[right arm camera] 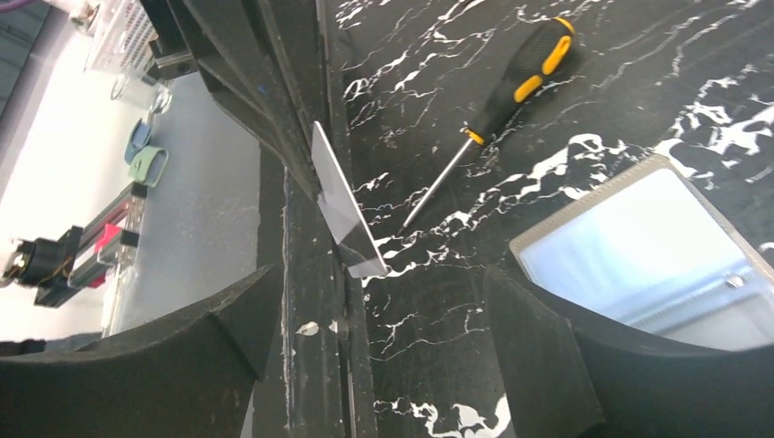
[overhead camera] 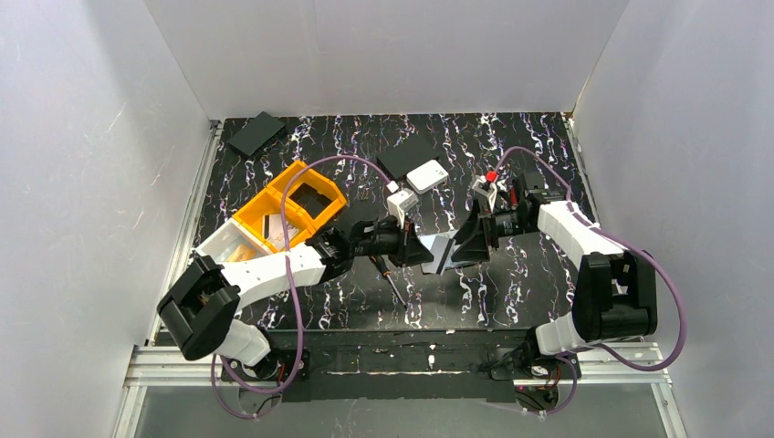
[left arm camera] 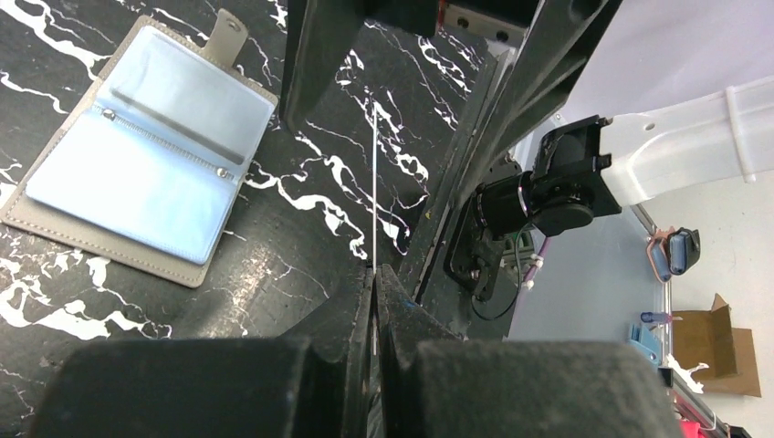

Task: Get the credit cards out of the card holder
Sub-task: Place the credit card in the storage box.

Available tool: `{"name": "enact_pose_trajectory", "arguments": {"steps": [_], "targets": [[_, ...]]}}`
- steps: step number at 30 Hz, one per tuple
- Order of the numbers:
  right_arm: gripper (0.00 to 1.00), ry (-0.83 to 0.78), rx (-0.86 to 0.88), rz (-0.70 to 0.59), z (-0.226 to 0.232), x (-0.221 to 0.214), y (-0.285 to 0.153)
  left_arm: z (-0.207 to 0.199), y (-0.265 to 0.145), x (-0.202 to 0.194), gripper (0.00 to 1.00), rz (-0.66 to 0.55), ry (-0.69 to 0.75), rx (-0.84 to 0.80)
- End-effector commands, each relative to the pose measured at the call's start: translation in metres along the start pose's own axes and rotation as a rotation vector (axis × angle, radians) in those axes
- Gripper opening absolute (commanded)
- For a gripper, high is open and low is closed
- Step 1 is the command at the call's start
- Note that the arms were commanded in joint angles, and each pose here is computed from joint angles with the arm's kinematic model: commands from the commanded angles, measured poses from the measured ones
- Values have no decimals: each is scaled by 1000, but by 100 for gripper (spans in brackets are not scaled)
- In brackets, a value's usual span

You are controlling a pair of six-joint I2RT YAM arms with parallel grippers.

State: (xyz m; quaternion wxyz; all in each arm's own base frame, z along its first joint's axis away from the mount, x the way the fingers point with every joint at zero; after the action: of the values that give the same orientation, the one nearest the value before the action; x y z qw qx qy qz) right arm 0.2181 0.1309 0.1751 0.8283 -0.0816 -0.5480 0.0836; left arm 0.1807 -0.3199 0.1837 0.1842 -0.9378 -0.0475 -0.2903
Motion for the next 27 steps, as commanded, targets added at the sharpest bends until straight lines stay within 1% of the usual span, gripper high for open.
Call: {"name": "enact_pose_trajectory", "arguments": {"steps": [1,4,6,7,11,13,14,15,16,17,18,19,20,21,22,23,24,25,26,27], "targets": [[83,-41,70,-23,10,12,8,-13,4,9,0,-11,52,-27],[61,-42,90,-18,12,14,11,-14,5,11,0,-16,50,-25],[49,-45,103,-24,14,16,12,-14,5,11,0,-16,52,-26],[41,-47,106,-25,15,17,11,-14,5,11,0,-16,52,-26],[24,-64,116,-37,19,20,11,-13,5,9,0,-8,45,-29],[12,-82,118,-43,21,21,11,-13,5,8,0,-6,38,-27],[5,-87,120,-43,22,22,11,-12,5,7,0,-7,29,-24],[1,-108,120,-44,24,23,10,-11,5,7,2,-13,15,-13],[1,-139,117,-37,27,23,9,-8,4,7,17,-31,-10,12],[1,-161,110,-24,28,24,8,-4,2,8,29,-56,-25,41],[1,-222,92,29,30,23,4,3,-11,10,58,-139,-94,101],[1,-263,92,52,31,24,1,4,-21,12,73,-181,-126,114],[1,-302,85,86,30,24,-1,7,-33,12,91,-225,-209,126],[1,-350,69,122,27,24,-4,4,-46,15,98,-271,-291,109],[1,-428,26,180,20,31,-10,4,-62,15,98,-296,-456,71],[1,-524,-26,242,17,42,-17,3,-69,15,98,-285,-585,25],[1,-683,-111,308,13,59,-24,-1,-71,13,98,-269,-713,-30],[1,-806,-174,355,12,67,-27,-8,-70,17,98,-271,-821,-94],[1,-935,-236,361,14,77,-29,-11,-69,21,98,-277,-925,-120],[1,-1031,-256,369,19,87,-28,-13,-67,23,98,-287,-999,-130]]}}
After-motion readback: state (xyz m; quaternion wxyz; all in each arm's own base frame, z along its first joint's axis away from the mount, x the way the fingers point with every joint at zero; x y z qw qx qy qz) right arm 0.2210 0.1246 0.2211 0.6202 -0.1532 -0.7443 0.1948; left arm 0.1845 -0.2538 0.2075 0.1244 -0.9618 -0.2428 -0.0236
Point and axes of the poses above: each gripper's point midway between its finger pads, its own y axis out along the fingers, its own z axis along the line the jaws close on, x = y × z, the point moved 6 cm from there along -y, back along the fingers, and after that the axes turned 14 degrees about -y, right-handed, at the moved point
